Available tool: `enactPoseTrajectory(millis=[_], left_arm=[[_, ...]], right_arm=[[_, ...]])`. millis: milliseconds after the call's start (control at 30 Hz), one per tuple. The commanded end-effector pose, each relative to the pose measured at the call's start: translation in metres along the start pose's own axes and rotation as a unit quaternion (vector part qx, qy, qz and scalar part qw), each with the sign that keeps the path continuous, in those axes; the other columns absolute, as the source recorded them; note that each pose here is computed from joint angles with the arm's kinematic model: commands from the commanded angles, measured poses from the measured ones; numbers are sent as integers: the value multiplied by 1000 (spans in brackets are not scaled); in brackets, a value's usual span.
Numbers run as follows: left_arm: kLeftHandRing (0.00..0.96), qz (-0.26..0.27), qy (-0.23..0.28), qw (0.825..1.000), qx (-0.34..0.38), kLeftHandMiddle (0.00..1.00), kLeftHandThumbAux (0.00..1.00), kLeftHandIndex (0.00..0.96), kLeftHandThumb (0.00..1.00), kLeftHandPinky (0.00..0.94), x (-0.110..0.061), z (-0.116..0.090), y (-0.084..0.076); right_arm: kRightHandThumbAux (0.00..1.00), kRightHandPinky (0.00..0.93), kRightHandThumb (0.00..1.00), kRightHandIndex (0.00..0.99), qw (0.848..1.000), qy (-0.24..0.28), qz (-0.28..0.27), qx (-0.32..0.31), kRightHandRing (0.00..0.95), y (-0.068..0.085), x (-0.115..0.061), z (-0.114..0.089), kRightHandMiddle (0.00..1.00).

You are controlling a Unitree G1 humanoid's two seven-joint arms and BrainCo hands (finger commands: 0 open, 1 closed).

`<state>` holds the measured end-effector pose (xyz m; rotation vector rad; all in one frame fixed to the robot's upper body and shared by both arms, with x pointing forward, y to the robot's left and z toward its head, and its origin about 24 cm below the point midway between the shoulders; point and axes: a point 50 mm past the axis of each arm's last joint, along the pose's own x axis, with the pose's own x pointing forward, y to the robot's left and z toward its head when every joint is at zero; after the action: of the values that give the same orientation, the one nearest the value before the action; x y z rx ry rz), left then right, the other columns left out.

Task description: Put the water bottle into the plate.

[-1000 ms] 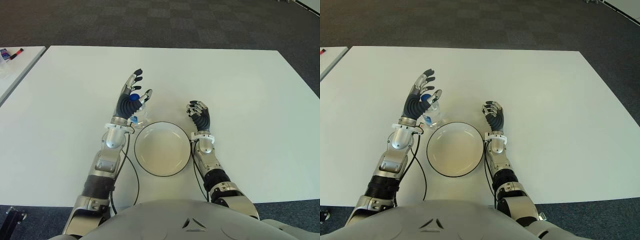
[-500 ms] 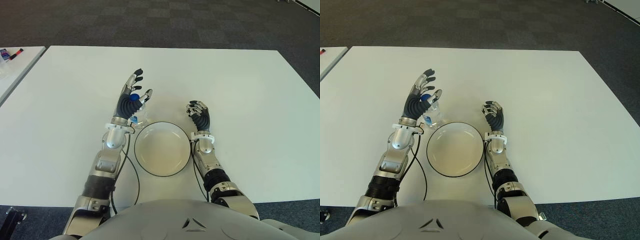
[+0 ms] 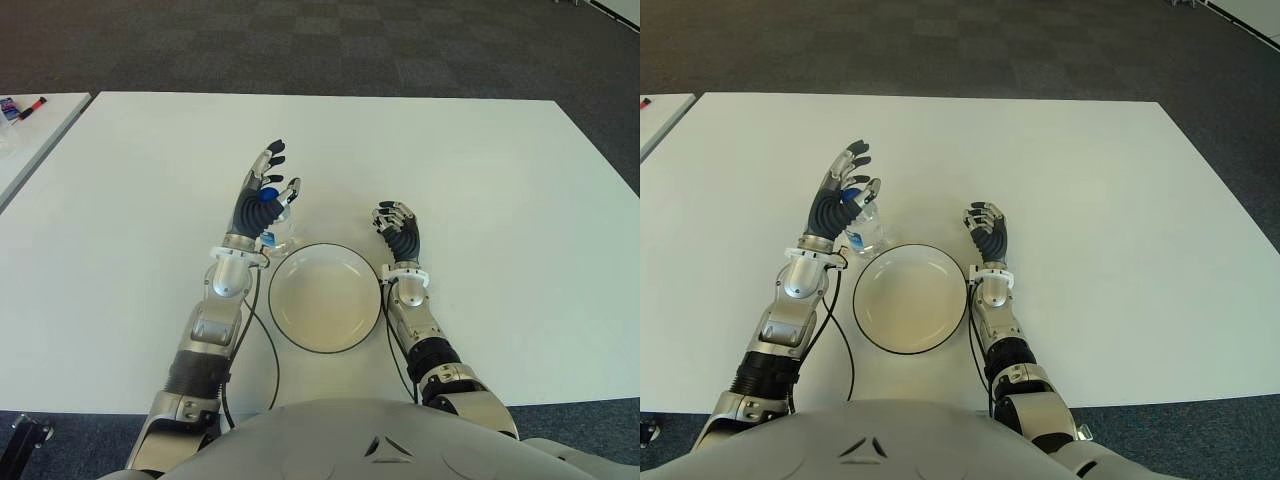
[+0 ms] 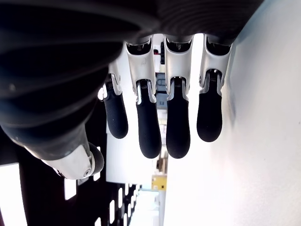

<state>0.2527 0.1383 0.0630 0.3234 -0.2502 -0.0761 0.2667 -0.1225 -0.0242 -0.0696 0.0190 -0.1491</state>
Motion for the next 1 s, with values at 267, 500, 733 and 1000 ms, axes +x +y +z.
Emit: enactPoseTrajectory(millis=[267,500,733,1000], left_arm=[[148,-16,32,999,18,111,531,53,485,242,0,-8,-2],[144,-19,43,999,25,110,537,46,484,233,1,-13,-3],[131,-23,64,996,56,101,546,35,485,209,5,-28,-2],[118,-25,74,994,82,91,559,19,480,175,5,-41,-3]], right_arm=[[669,550,942,357,999,32,-3,-5,519,-1,-7,-12,487],[669,546,942,357,1000,31,-2,-5,518,-1,-7,-12,487],[668,536,941,357,1000,31,0,-4,515,-1,-7,-12,489],[668,536,941,358,999,31,1,-5,512,0,-7,-12,491]])
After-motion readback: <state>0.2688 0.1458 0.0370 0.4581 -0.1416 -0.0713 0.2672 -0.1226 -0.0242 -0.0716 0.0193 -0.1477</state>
